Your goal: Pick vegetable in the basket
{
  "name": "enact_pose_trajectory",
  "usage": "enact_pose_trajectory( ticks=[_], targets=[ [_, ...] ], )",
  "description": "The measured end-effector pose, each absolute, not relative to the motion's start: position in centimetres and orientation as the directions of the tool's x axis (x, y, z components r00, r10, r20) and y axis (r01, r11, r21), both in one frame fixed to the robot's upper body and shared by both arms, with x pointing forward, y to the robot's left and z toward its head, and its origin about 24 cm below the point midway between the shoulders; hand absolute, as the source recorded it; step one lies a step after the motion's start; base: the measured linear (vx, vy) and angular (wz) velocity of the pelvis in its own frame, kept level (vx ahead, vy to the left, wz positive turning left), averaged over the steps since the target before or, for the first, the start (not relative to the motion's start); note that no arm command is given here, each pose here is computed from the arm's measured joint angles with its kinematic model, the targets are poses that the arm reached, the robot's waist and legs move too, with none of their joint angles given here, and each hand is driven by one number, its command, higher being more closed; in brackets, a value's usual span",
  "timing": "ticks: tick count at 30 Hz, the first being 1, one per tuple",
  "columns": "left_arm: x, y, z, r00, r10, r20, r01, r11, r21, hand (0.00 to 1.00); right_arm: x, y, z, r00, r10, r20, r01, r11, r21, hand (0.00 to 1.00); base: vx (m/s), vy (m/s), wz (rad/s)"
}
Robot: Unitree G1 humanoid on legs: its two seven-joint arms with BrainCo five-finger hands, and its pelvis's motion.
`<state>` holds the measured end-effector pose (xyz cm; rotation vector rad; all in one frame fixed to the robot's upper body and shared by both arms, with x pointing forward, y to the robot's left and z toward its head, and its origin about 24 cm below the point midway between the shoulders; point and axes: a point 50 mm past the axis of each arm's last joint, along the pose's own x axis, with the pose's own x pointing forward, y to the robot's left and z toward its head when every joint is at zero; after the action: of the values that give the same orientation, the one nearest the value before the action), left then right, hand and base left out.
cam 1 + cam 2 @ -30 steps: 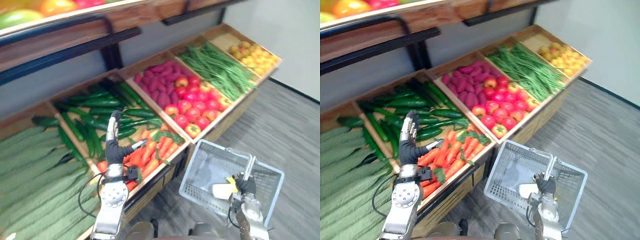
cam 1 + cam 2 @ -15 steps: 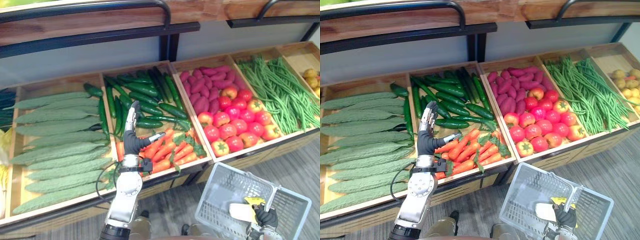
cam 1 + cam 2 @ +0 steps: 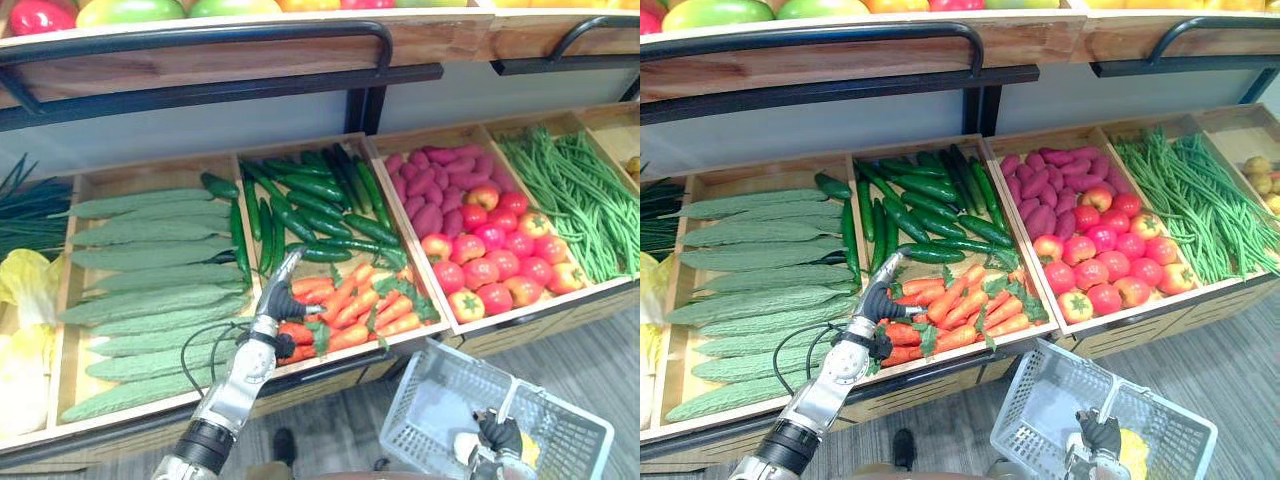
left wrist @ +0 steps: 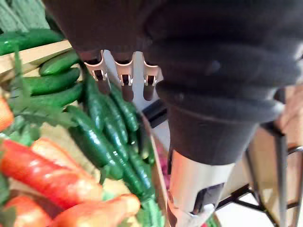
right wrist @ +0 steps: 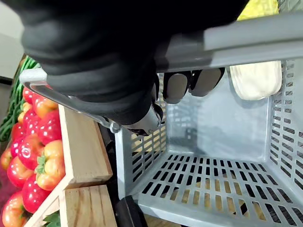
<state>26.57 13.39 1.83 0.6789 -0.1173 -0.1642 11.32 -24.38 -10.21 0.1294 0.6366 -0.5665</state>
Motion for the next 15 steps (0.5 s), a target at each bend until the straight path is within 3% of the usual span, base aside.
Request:
enact_pose_trajectory(
  ticks=[8, 15],
  targets=[
    [31.6, 14.1, 4.2, 0.983, -0.173, 0.069, 0.065, 0.667, 0.742, 0.0, 16.2, -24.2, -8.6, 0.75, -0.42, -0.51, 0.478, 0.878, -0.021, 1.0, -0.02, -0.004, -0.2],
    [33.6, 11.8, 5.9, 0.969, -0.222, 0.107, 0.052, 0.608, 0.792, 0.0, 17.7, -23.7, -7.9, 0.788, -0.407, -0.462, 0.457, 0.89, -0.004, 1.0, 0.0, -0.023, -0.08]
  ],
)
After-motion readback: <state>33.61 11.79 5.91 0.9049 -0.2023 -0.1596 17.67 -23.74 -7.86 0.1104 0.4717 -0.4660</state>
